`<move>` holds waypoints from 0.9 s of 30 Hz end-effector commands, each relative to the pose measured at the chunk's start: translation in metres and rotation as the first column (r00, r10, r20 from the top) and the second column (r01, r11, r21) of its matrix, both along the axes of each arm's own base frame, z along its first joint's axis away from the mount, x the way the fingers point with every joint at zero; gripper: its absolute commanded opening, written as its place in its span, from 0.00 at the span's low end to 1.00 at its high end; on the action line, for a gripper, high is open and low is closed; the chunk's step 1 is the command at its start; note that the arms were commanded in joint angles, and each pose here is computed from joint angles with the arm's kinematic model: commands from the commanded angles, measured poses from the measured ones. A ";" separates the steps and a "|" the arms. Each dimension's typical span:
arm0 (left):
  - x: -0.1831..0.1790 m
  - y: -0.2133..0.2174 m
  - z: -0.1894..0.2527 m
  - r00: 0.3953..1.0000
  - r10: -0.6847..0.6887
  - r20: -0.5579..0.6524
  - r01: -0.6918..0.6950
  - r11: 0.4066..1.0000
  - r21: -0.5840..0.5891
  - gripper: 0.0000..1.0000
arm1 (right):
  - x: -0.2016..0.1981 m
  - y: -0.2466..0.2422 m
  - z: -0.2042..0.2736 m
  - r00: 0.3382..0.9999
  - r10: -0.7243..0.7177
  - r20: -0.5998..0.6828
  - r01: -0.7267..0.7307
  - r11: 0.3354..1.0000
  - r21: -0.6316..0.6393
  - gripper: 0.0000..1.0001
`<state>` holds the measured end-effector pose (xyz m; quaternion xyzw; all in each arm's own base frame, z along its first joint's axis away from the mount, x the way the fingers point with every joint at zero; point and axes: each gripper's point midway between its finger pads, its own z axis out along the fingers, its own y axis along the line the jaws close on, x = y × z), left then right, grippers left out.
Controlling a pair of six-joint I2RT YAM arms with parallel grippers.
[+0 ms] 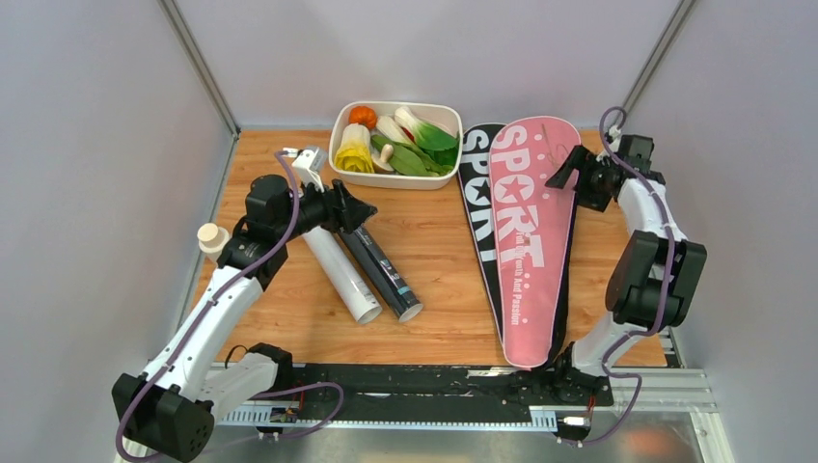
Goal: Pack up the badminton gear
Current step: Place the racket bag at the racket bag, then reset both arms
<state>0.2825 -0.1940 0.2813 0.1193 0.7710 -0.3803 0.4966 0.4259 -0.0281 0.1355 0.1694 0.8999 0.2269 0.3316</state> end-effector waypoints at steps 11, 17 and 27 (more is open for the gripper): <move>-0.004 0.019 0.076 0.974 0.089 0.209 -0.087 0.996 -0.017 0.73 | -0.044 0.121 0.154 0.968 0.088 0.236 -0.030 0.970 -0.241 1.00; -0.020 0.022 0.104 0.965 0.099 0.242 -0.084 0.994 -0.074 0.73 | -0.108 0.140 0.198 0.916 0.105 0.388 -0.059 0.990 -0.128 1.00; -0.050 0.044 0.112 0.946 0.171 0.275 -0.149 0.984 -0.102 0.73 | -0.189 0.132 0.215 0.836 0.102 0.538 -0.090 0.995 -0.048 1.00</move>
